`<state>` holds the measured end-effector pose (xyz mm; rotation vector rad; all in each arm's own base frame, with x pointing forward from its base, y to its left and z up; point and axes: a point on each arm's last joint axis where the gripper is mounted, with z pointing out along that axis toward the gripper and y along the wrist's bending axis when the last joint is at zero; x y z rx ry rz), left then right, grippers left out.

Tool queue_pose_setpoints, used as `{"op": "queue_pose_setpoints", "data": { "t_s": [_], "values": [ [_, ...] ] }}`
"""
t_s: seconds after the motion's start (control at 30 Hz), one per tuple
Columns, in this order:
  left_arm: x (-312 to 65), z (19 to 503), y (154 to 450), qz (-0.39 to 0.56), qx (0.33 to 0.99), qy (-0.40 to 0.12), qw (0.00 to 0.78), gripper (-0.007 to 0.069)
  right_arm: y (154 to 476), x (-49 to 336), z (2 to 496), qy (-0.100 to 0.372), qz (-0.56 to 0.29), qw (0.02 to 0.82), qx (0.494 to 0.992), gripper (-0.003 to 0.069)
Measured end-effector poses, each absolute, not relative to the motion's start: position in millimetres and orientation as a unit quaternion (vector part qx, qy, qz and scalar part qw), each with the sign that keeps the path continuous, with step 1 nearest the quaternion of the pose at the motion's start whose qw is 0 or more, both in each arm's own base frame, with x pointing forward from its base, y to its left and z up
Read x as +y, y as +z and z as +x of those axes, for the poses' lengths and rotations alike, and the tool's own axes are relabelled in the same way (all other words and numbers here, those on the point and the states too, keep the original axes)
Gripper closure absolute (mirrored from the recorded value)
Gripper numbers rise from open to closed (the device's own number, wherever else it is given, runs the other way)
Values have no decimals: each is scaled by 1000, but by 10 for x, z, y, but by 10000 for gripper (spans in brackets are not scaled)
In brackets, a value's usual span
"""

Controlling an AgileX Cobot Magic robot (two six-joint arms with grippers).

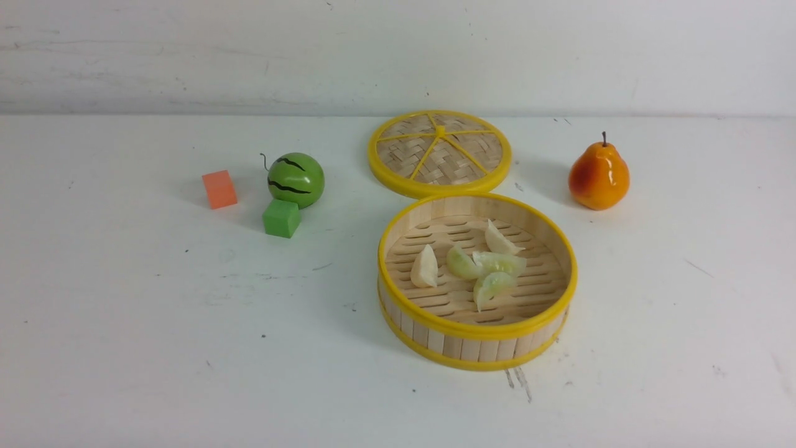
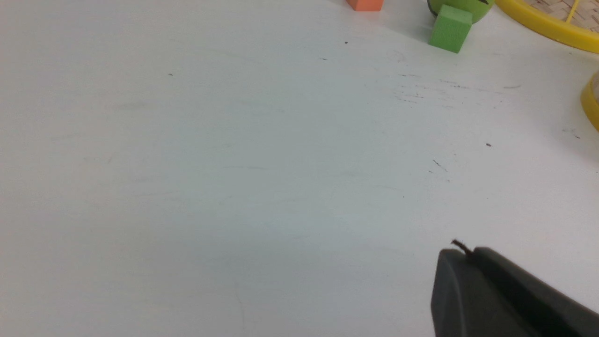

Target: Put the dumplings into the steamer on the white table.

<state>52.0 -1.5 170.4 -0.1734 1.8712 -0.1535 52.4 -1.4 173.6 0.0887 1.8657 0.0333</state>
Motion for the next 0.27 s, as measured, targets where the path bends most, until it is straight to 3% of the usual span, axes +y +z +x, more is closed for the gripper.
{"op": "queue_pose_setpoints", "data": {
  "t_s": [0.27],
  "values": [
    [-15,520,1704,-74,803,-66,588,620,1736,-14,524,14,38,595,803,555]
  ]
}}
